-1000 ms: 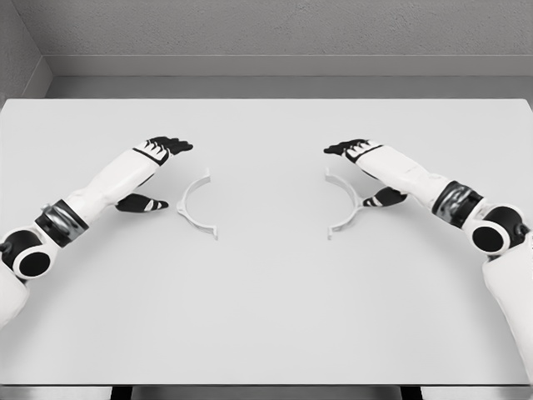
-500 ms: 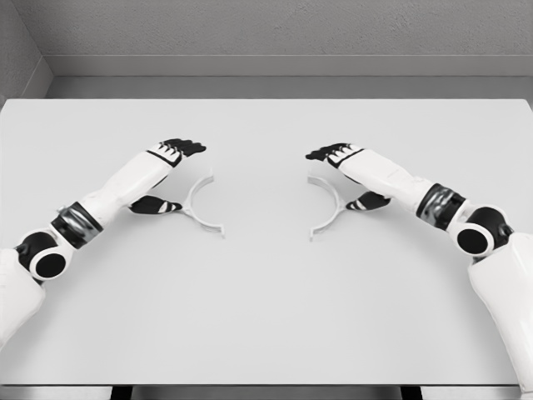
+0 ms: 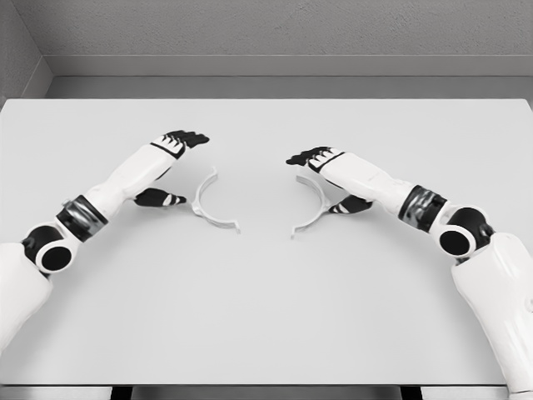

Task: Assemble PVC drainage pipe clamps

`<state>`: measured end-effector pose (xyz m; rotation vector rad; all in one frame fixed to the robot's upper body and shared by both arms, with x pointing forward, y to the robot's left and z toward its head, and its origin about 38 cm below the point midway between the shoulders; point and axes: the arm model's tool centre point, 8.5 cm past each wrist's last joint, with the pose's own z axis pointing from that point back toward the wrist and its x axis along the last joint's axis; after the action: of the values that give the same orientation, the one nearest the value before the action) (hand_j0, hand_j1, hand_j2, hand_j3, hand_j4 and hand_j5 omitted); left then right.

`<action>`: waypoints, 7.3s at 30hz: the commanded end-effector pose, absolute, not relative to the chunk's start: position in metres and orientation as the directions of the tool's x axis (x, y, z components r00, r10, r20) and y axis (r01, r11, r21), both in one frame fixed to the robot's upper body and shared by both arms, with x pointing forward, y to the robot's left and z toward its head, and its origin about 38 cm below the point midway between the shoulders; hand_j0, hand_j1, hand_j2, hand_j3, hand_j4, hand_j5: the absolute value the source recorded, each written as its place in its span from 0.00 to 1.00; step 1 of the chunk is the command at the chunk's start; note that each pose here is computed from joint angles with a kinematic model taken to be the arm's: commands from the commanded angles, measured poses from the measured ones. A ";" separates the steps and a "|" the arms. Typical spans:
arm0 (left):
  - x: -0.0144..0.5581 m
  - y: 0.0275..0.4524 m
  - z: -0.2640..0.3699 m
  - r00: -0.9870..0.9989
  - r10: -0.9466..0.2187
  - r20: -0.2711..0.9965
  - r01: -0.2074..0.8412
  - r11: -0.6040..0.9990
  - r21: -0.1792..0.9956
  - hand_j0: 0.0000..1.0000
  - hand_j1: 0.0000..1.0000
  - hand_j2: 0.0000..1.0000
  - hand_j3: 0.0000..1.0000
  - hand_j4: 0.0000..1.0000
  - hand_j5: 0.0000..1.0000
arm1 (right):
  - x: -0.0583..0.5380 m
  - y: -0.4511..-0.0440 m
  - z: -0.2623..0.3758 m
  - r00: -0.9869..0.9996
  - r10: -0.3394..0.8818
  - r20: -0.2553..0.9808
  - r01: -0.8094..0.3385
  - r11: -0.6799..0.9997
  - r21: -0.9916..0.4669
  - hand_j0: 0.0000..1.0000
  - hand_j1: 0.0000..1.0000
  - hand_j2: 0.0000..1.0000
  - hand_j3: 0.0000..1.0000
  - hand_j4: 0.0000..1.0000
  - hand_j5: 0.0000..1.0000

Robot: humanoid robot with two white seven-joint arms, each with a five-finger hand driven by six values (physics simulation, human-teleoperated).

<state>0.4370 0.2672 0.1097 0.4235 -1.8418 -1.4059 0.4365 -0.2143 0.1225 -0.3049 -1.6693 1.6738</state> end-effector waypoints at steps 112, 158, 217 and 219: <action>0.461 0.274 0.117 -0.626 -0.689 0.365 0.171 0.336 0.926 1.00 1.00 1.00 1.00 1.00 1.00 | 0.398 -0.144 0.136 -0.800 0.508 0.319 -0.335 0.063 -0.940 1.00 1.00 1.00 1.00 1.00 1.00; 0.469 0.286 0.122 -0.608 -0.711 0.353 0.159 0.327 0.932 1.00 1.00 1.00 1.00 1.00 1.00 | 0.423 -0.105 0.129 -0.804 0.483 0.347 -0.376 0.039 -0.926 1.00 1.00 1.00 1.00 1.00 1.00; 0.469 0.227 0.099 -0.647 -0.648 0.401 0.230 0.336 0.913 1.00 1.00 1.00 1.00 1.00 1.00 | 0.348 -0.367 0.213 -0.481 0.820 0.310 0.024 0.365 -0.931 1.00 1.00 1.00 1.00 1.00 1.00; 0.469 0.227 0.099 -0.647 -0.647 0.403 0.231 0.337 0.913 1.00 1.00 1.00 1.00 1.00 1.00 | 0.348 -0.367 0.213 -0.481 0.820 0.310 0.024 0.365 -0.931 1.00 1.00 1.00 1.00 1.00 1.00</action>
<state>0.4688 0.2272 0.0978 0.3698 -1.8125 -1.4205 0.3483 -0.3667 0.2125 -0.7460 -1.7891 1.2120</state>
